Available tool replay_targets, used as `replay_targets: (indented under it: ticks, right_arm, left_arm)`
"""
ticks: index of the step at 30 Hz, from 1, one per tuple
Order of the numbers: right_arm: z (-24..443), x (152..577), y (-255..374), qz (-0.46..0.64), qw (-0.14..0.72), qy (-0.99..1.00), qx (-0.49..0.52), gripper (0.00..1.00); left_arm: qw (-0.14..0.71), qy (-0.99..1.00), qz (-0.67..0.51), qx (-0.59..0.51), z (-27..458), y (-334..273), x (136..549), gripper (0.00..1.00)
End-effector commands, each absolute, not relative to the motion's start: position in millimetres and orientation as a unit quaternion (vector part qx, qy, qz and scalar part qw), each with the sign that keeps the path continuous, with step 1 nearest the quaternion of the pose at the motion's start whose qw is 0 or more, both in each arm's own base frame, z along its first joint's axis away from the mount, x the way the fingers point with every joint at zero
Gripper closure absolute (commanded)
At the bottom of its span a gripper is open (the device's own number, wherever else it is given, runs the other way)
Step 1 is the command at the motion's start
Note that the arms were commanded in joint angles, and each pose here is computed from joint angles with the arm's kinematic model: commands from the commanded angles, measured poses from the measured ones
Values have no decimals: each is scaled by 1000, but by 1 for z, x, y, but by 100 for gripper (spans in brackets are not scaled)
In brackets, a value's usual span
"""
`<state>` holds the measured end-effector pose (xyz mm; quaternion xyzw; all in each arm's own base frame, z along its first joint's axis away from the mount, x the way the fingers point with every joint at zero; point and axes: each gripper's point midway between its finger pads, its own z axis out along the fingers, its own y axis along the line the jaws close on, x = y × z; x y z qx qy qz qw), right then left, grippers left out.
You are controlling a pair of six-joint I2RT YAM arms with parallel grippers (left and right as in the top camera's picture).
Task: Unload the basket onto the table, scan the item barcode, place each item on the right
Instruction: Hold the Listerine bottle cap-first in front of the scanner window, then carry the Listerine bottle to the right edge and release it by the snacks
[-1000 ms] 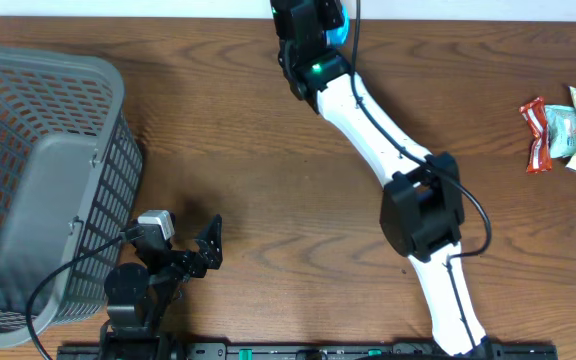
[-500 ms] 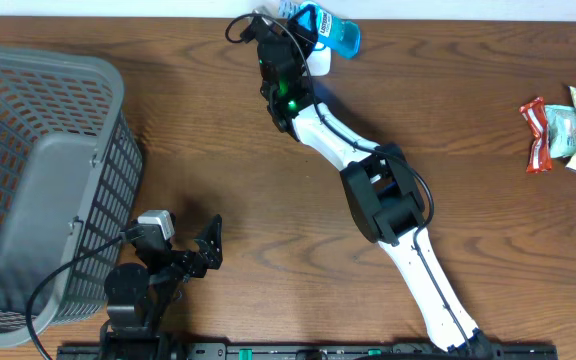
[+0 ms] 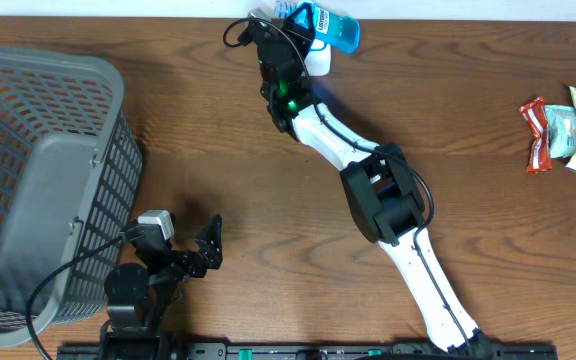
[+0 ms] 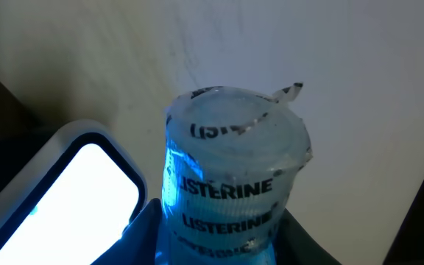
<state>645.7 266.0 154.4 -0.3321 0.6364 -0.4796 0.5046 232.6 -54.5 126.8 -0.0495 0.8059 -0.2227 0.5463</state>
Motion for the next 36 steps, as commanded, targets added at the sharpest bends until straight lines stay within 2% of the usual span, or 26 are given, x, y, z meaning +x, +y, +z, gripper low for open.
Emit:
replay_targets:
  ticks: [1, 6, 9, 13, 18, 26, 30, 31, 33, 34, 36]
  right_arm:
    - [197, 639, 259, -497, 512, 637, -290, 99]
    - [223, 636, 194, -528, 464, 678, -214, 99]
    - [218, 633, 123, -562, 389, 712, -160, 99]
    - [179, 622, 43, -586, 280, 748, -139, 99]
    - [115, 589, -35, -531, 185, 820, -109, 99]
    - [57, 535, -125, -409, 98, 907, 8, 99]
    - [53, 508, -168, -403, 75, 907, 98, 90]
    - [53, 502, -178, -404, 68, 906, 110, 82]
    - [53, 493, -191, -404, 58, 903, 131, 47]
    - [55, 489, -197, -403, 57, 902, 143, 36]
    - [62, 486, -201, -401, 61, 900, 157, 5]
  left_arm:
    - [549, 804, -226, -49, 130, -55, 232, 2]
    - [549, 804, -226, -49, 130, -55, 232, 2]
    - [549, 804, -226, -49, 130, -55, 232, 2]
    - [549, 804, -226, -49, 130, -55, 232, 2]
    - [549, 804, -226, -49, 130, -55, 232, 2]
    - [549, 804, -226, -49, 130, -55, 232, 2]
    - [549, 804, -226, -49, 130, -55, 232, 2]
    - [549, 804, -226, -49, 130, -55, 232, 2]
    - [549, 804, -226, -49, 130, -55, 232, 2]
    - [549, 804, -226, -49, 130, -55, 232, 2]
    - [549, 804, -226, -49, 130, -55, 232, 2]
